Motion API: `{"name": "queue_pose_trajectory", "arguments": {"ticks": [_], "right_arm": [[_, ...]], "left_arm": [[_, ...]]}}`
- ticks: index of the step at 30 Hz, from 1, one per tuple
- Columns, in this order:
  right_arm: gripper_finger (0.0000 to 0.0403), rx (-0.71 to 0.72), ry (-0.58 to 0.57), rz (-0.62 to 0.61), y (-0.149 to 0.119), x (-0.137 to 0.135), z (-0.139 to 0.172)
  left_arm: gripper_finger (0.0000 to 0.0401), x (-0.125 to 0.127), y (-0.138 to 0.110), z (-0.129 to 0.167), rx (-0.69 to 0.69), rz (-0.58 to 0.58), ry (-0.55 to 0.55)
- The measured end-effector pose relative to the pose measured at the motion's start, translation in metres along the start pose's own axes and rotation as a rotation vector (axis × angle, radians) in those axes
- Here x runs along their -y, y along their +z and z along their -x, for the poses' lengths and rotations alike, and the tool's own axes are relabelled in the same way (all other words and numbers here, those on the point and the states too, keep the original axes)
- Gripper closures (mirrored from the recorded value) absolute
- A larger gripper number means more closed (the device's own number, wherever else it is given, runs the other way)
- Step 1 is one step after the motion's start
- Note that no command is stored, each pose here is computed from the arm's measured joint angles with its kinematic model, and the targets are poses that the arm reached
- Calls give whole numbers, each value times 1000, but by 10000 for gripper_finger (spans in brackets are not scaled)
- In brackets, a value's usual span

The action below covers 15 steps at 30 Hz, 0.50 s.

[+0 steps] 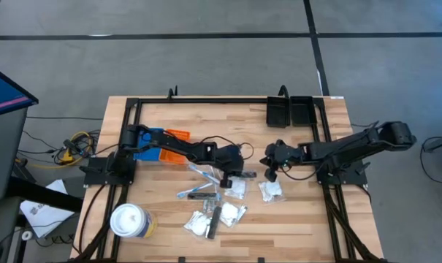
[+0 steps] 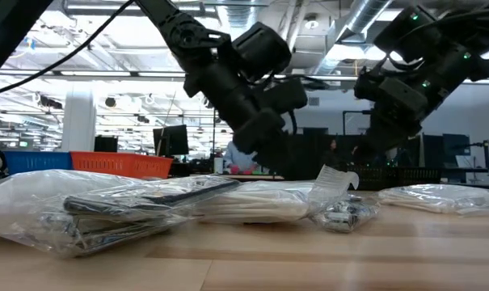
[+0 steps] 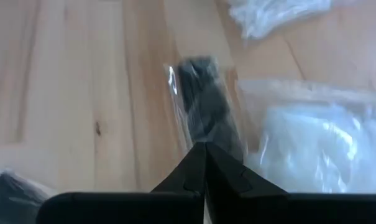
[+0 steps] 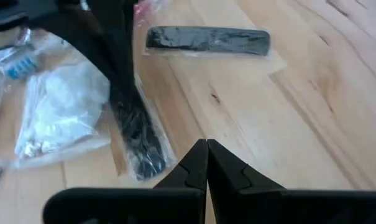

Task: Pick & Place Travel size toiletries
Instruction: Put the black comb into the right black bin

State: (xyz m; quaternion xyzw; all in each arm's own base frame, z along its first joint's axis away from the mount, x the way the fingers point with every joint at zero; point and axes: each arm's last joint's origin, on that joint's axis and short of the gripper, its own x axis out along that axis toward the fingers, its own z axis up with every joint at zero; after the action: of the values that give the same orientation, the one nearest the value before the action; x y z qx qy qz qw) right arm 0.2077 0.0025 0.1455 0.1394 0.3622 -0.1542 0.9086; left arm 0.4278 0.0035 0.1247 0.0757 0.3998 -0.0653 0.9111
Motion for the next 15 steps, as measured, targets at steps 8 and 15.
{"name": "queue_pose_trajectory", "arguments": {"ticks": [8, 15], "right_arm": [[403, -3, -23, 13, 1, 6, -1], [403, 1, -29, 9, 2, 8, -1]], "left_arm": [[400, 9, 0, 5, -4, -14, -276], [400, 15, 0, 11, 7, -8, -487]]}}
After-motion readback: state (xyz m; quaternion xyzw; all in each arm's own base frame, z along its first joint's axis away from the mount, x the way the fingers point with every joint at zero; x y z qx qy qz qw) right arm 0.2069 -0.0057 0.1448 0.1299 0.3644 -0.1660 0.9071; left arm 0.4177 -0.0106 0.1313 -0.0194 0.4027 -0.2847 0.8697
